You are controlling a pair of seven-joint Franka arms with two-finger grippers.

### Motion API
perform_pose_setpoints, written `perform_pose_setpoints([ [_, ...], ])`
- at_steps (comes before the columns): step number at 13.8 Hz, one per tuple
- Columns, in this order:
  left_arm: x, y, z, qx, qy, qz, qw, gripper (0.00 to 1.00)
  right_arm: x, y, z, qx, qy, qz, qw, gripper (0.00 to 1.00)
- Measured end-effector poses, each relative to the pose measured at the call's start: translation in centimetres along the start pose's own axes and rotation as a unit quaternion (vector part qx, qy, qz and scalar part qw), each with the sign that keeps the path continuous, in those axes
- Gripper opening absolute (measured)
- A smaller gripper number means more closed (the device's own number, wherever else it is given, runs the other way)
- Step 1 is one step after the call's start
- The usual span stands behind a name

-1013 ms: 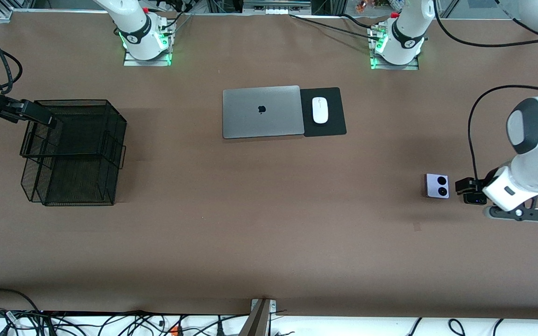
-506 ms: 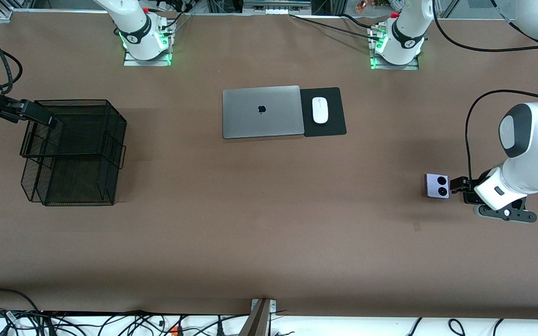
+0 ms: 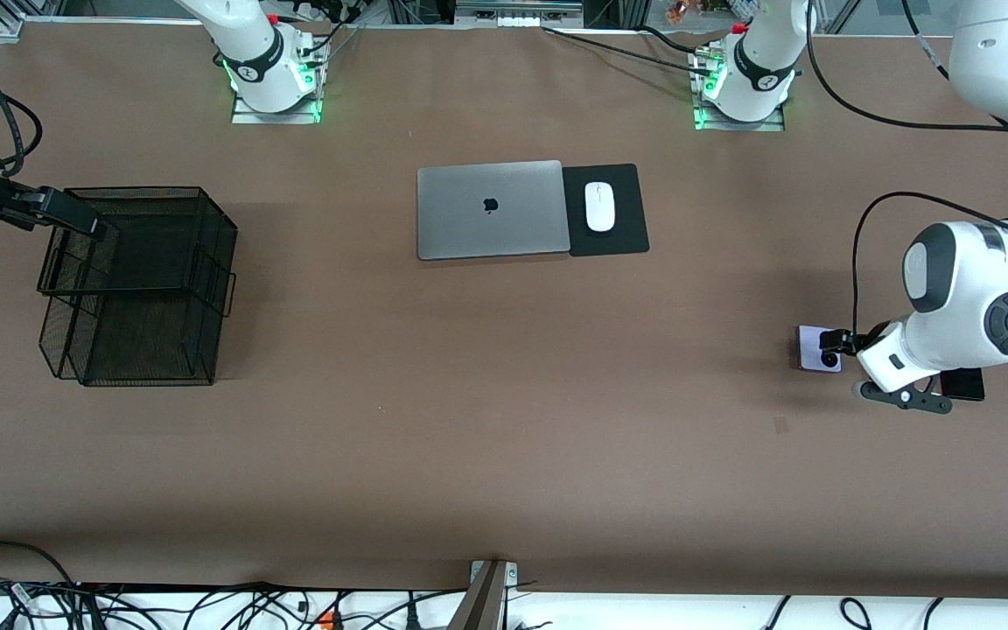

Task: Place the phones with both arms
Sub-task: 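Move the left gripper down over the white flip phone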

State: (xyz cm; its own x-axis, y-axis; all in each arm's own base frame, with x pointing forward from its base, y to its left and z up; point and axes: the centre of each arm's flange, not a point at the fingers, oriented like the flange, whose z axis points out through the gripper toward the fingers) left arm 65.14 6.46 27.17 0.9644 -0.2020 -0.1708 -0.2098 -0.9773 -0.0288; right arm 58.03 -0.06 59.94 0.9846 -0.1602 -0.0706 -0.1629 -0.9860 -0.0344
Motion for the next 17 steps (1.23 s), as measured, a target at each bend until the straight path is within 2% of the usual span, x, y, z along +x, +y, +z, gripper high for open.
perform_pose_setpoints([
  [4, 0.1, -0.5, 3.4, -0.009, 0.004, -0.004, 1.000, 1.00, 0.0, 0.0, 0.0, 0.000, 0.000, 0.000, 1.000, 1.00],
  [8, -1.0, -2.8, 5.2, -0.046, 0.003, -0.049, 0.998, 1.00, 0.0, 0.0, 0.0, 0.000, 0.000, 0.000, 1.000, 1.00],
  [11, -2.0, -3.6, 7.0, -0.048, 0.009, -0.073, 0.996, 1.00, 0.0, 0.0, 0.0, 0.000, 0.000, 0.000, 1.000, 1.00],
  [17, -1.7, -0.7, 8.2, -0.050, 0.011, -0.104, 0.993, 1.00, 0.0, 0.0, 0.0, 0.000, 0.000, 0.000, 1.000, 1.00],
])
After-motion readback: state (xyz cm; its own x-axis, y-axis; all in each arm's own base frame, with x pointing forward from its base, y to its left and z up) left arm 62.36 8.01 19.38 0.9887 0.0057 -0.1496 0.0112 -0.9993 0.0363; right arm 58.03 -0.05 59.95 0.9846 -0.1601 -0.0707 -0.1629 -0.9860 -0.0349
